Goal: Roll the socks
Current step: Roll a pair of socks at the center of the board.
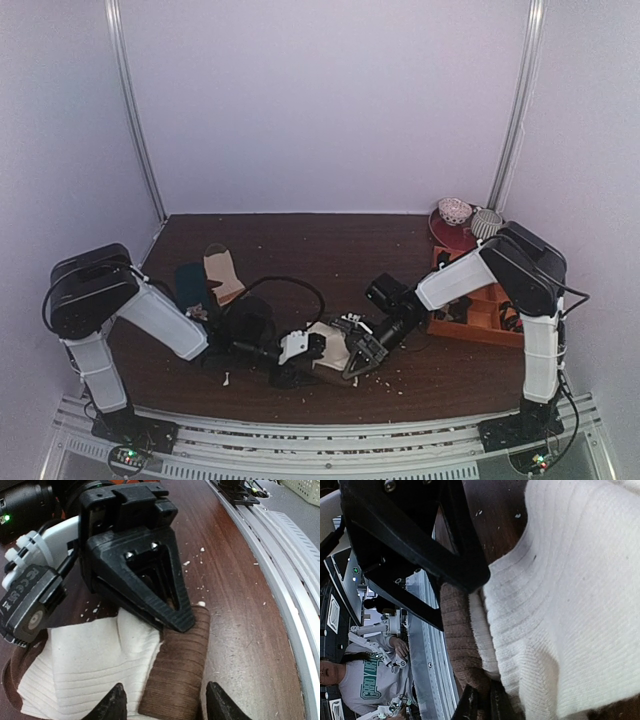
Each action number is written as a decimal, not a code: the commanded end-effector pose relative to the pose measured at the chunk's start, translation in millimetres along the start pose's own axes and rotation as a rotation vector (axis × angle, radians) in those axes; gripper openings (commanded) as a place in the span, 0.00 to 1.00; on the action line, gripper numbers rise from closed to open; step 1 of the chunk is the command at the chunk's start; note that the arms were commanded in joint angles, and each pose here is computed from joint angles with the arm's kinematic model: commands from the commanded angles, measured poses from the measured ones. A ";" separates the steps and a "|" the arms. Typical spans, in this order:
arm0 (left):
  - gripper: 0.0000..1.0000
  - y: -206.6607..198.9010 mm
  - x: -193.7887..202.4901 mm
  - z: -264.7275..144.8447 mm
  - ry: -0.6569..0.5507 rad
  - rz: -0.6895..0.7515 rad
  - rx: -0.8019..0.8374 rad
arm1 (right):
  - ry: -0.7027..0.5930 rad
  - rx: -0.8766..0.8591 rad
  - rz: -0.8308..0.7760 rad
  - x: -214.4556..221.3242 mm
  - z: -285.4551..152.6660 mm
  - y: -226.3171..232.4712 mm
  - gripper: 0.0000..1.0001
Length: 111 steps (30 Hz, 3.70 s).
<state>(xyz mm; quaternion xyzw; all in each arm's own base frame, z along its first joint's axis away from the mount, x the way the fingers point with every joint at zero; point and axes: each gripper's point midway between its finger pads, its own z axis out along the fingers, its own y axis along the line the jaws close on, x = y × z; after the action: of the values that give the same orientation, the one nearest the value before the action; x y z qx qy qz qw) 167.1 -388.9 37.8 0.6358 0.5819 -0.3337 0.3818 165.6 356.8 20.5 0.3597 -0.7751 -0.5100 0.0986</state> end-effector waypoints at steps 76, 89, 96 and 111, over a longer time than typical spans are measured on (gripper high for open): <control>0.00 -86.2 126.0 -1.4 0.388 -0.848 0.281 | -0.349 0.985 -1.126 -7.3 0.5 43.1 0.53; 0.00 -85.5 124.5 -0.7 0.385 -0.827 0.286 | -0.211 1.000 -1.004 5.4 25.0 -0.7 0.24; 0.24 -48.6 90.7 -6.8 0.312 -0.637 0.146 | -0.141 0.895 -0.867 7.2 24.5 0.4 0.13; 0.64 39.6 -10.6 -113.8 0.002 -0.183 -0.487 | 0.235 0.583 -0.376 20.6 29.3 11.4 0.13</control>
<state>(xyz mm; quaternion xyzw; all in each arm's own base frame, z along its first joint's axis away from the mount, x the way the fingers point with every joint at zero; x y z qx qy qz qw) 182.1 -320.4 79.4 0.5072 0.7115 -0.2818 0.3964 160.5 397.6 36.8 0.5908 -0.7542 -0.2406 -0.1557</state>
